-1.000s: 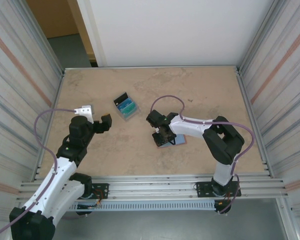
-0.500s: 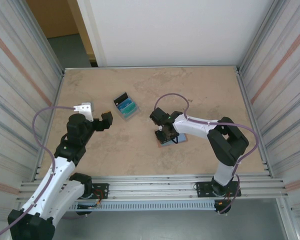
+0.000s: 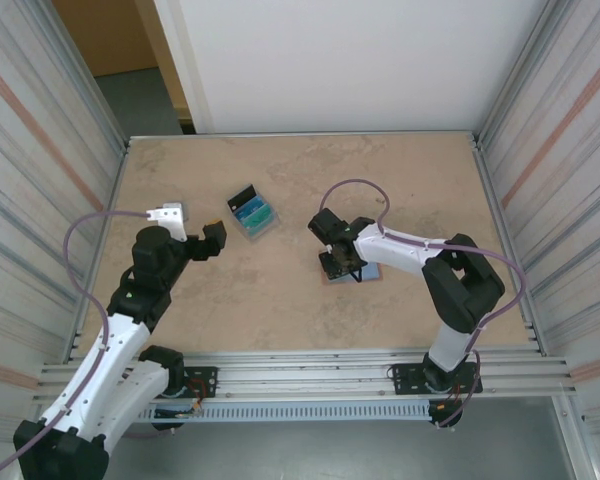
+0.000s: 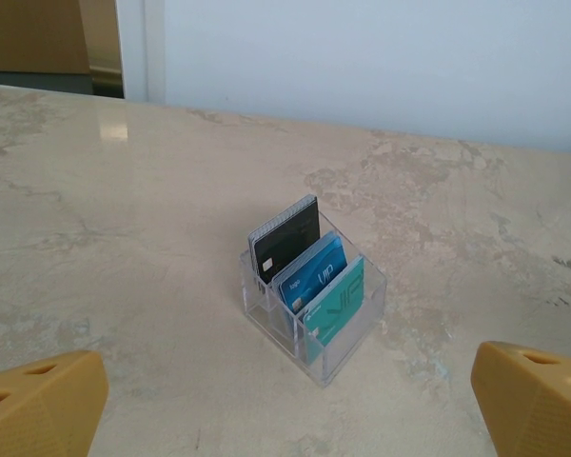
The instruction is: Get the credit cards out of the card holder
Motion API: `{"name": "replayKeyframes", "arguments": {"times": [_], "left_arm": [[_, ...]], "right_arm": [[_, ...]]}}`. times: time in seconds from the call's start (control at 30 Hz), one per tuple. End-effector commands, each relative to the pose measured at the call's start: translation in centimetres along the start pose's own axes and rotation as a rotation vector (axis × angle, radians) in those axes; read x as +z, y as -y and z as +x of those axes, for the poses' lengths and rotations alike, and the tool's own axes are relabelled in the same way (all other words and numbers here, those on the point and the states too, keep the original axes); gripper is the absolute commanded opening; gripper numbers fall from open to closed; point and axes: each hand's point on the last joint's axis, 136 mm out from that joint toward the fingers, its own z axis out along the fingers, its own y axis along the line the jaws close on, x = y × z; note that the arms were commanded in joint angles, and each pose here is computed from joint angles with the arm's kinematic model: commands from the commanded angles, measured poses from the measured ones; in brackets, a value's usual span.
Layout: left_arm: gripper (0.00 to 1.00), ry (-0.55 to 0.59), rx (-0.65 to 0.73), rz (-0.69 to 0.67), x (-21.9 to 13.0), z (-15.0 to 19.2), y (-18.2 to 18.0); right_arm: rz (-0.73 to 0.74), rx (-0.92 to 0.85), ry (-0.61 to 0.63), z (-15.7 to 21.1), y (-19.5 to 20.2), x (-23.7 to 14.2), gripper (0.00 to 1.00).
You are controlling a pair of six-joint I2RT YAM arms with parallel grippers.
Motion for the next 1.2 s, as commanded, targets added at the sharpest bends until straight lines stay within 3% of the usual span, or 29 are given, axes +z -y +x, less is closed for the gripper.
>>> {"name": "replayKeyframes", "arguments": {"times": [0.0, 0.57, 1.17], "left_arm": [[0.99, 0.035, 0.018, 0.02, -0.7, -1.6, 0.7], [0.99, 0.022, 0.051, 0.039, -0.1, -1.6, 2.1], [0.99, -0.137, 0.337, 0.092, 5.5, 4.3, 11.5]], "right_arm": [[0.046, 0.065, 0.02, 0.1, 2.1, -1.2, 0.36], [0.083, 0.236, -0.014, 1.3, 7.0, -0.3, 0.37], [0.089, 0.419, -0.042, 3.7, 11.4, 0.7, 0.35]]}}
